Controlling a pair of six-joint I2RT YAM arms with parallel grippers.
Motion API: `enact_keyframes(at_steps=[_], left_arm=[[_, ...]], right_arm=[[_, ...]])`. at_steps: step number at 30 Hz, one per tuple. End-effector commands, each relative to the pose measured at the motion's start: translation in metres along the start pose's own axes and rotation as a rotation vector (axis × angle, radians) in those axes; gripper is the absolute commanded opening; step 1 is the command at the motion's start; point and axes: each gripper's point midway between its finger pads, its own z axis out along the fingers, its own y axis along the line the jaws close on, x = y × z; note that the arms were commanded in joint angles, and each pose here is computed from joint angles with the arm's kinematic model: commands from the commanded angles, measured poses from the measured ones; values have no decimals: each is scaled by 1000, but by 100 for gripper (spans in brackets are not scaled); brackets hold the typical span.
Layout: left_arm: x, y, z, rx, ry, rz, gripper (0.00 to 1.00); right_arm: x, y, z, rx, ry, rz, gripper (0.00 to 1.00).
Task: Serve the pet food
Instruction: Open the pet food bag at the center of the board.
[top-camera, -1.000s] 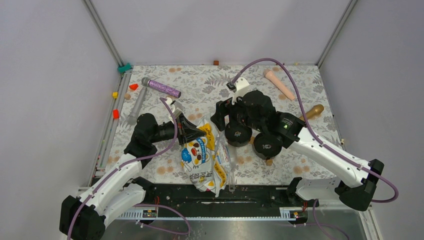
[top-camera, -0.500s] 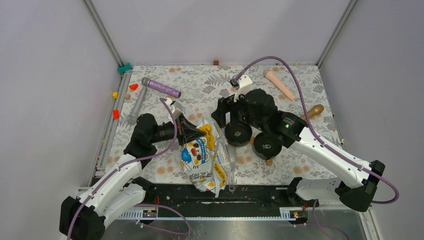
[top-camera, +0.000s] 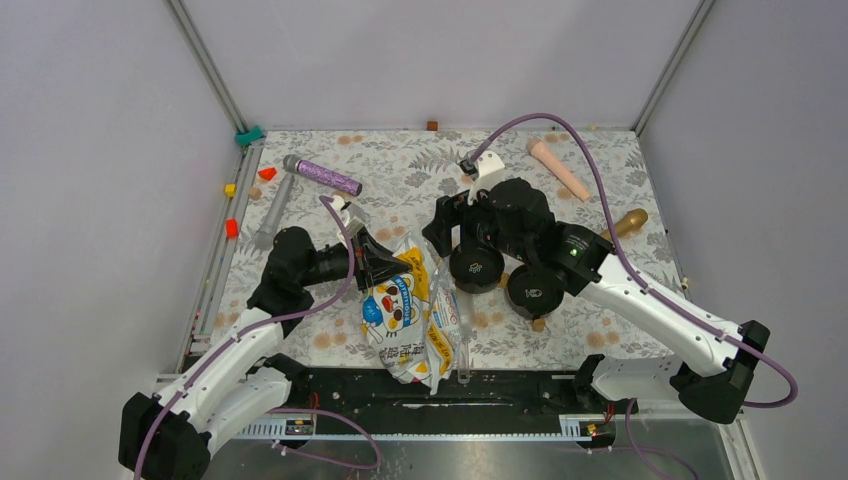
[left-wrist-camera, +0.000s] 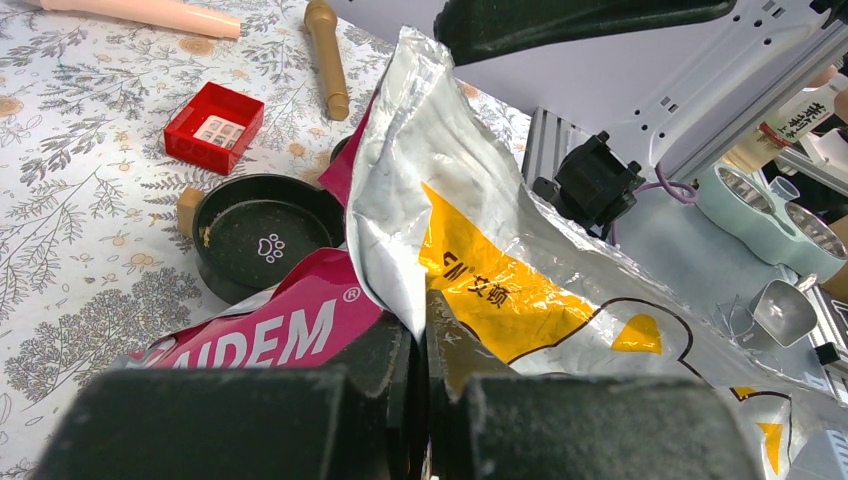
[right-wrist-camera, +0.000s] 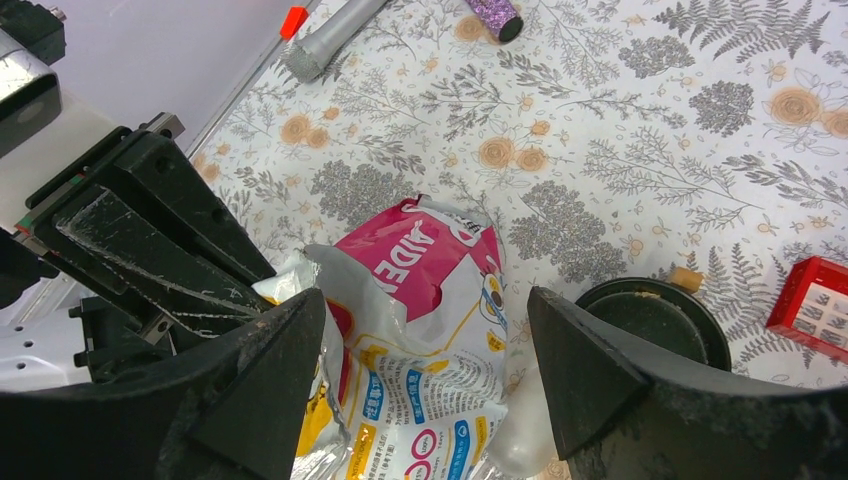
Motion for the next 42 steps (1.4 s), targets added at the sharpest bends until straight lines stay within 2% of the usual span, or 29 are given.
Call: enact_keyframes(at_steps=[1, 15, 21, 28, 32, 37, 42], left_arm=[[-70, -58, -8, 188, -155, 266, 0], [-71, -58, -8, 186, -157, 264, 0], [-72, -57, -7, 184, -156, 259, 0], [-73, -57, -7, 186, -157, 258, 0], [-72, -59, -7, 192, -155, 257, 0], [-71, -59, -7, 191, -153, 259, 0], [-72, -59, -8, 188, -152, 262, 0]], right_arm=[[5, 4, 3, -28, 17, 28, 81], [21, 6, 7, -55, 58, 31, 80], [30, 22, 8, -146, 95, 32, 80], [38, 24, 10, -163, 120, 33, 78], [24, 20, 2, -139, 70, 32, 78], [-2, 7, -11, -63, -54, 48, 79], [-13, 12, -18, -93, -104, 60, 79]])
